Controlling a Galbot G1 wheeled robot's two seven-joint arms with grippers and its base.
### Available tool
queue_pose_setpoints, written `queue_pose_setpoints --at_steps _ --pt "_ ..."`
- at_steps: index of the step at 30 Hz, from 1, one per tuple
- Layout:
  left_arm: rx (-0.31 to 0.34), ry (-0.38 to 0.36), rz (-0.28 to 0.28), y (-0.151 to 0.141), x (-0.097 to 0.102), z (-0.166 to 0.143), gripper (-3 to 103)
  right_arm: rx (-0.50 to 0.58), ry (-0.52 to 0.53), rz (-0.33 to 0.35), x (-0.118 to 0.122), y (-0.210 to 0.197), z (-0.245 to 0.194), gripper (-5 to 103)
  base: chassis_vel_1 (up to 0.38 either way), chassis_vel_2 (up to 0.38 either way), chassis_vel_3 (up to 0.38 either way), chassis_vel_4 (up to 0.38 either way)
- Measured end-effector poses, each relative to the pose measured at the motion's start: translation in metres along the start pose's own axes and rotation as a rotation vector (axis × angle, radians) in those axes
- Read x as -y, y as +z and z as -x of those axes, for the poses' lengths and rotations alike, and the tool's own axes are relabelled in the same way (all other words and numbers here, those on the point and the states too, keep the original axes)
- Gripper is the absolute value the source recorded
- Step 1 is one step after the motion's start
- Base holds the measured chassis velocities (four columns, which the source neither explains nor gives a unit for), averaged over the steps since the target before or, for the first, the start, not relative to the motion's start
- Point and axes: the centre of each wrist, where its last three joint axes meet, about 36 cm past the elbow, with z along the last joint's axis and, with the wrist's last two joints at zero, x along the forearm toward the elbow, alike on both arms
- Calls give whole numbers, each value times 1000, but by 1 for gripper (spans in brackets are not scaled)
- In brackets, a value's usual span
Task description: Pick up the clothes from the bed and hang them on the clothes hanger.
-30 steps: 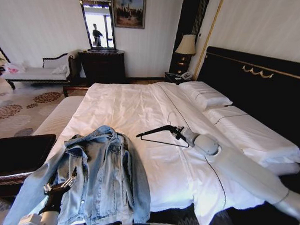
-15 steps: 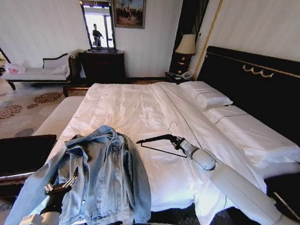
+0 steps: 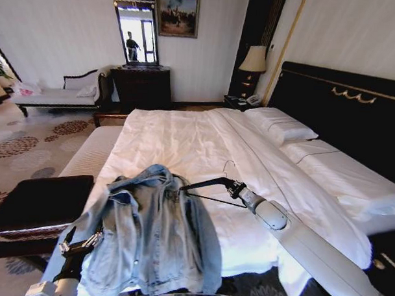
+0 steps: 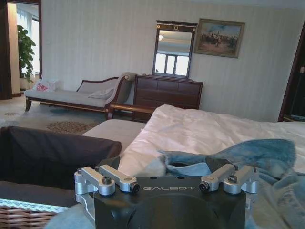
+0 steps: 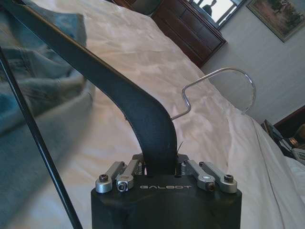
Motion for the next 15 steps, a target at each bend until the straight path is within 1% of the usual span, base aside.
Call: queue_pose_setpoints --at_steps 7,12,15 --pt "4 -1 -2 -1 -2 1 100 1 -4 15 -7 0 1 30 106 100 -116 -132" --pt "3 2 0 -2 -2 2 100 9 19 35 -13 -2 2 30 87 89 -95 -101" --pt "-9 15 -16 -6 0 12 100 26 23 50 -16 -7 1 30 57 79 -41 -30"
